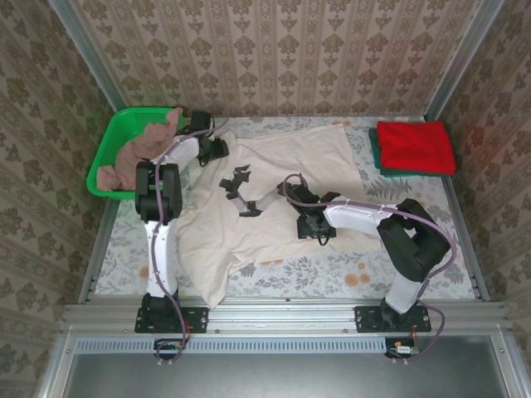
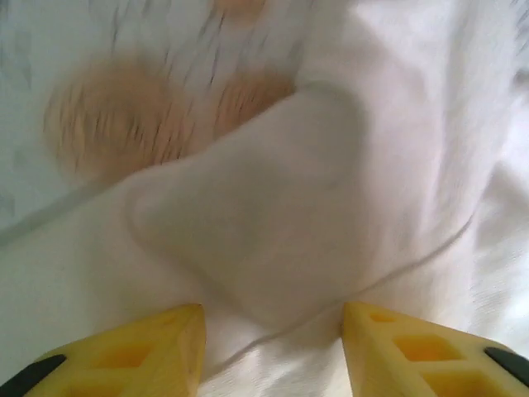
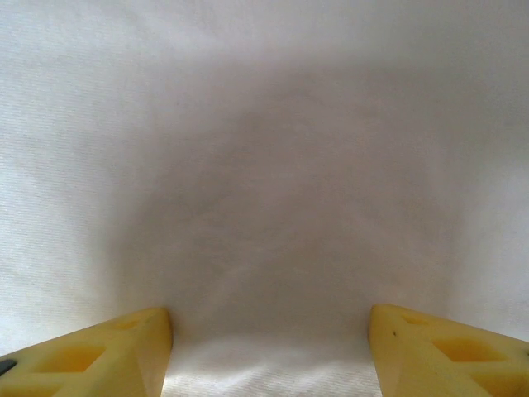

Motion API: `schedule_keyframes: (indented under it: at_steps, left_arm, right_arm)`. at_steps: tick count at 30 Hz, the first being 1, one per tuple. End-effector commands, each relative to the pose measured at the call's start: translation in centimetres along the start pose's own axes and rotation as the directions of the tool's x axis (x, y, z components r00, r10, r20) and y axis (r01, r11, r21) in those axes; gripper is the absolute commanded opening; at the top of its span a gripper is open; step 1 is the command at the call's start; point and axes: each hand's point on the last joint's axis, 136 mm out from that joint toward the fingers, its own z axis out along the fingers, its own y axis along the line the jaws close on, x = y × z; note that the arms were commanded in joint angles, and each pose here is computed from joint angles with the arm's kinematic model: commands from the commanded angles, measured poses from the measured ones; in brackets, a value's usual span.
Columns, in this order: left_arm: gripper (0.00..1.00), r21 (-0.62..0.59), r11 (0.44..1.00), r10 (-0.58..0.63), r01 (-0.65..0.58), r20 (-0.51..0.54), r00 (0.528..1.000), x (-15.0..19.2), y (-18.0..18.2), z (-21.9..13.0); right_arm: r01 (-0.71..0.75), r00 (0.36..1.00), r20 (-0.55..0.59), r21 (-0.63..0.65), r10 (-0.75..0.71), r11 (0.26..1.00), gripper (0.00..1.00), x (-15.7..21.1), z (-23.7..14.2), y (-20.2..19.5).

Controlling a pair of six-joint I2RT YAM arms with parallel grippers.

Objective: Fold and stack the t-shirts

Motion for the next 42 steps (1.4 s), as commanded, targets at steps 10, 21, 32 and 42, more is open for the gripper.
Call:
schedule_keyframes:
  at_steps: [10,21,32,42]
  left_arm:
    - [0.00,-0.055,0.996,0.075,-0.072,0.045,0.996,-6.4,1.0,-0.9]
    - [0.59,-0.033,0.945,0.324,-0.324,0.197,0.925,-10.0,-4.4,-7.3]
    - [0.65,-0.026,0.977,0.210,-0.210,0.028,0.977,1.1,-2.5,-8.0]
    - [0.58,-0.037,0.993,0.106,-0.114,-0.168,0.980,4.5,1.2,0.1]
  right_arm:
    - [-0.020,0.997,-0.077,0.097,0.028,0.995,0.66,4.8,-0.6,-5.0]
    - [-0.027,0.998,-0.054,0.054,0.030,0.998,0.67,3.4,-1.0,-4.0]
    - [-0.057,0.992,0.111,-0.034,0.061,0.998,0.68,-2.7,-5.0,-3.0]
    - [-0.089,0.991,0.097,-0.003,0.089,0.996,0.68,-5.3,-2.1,-3.4]
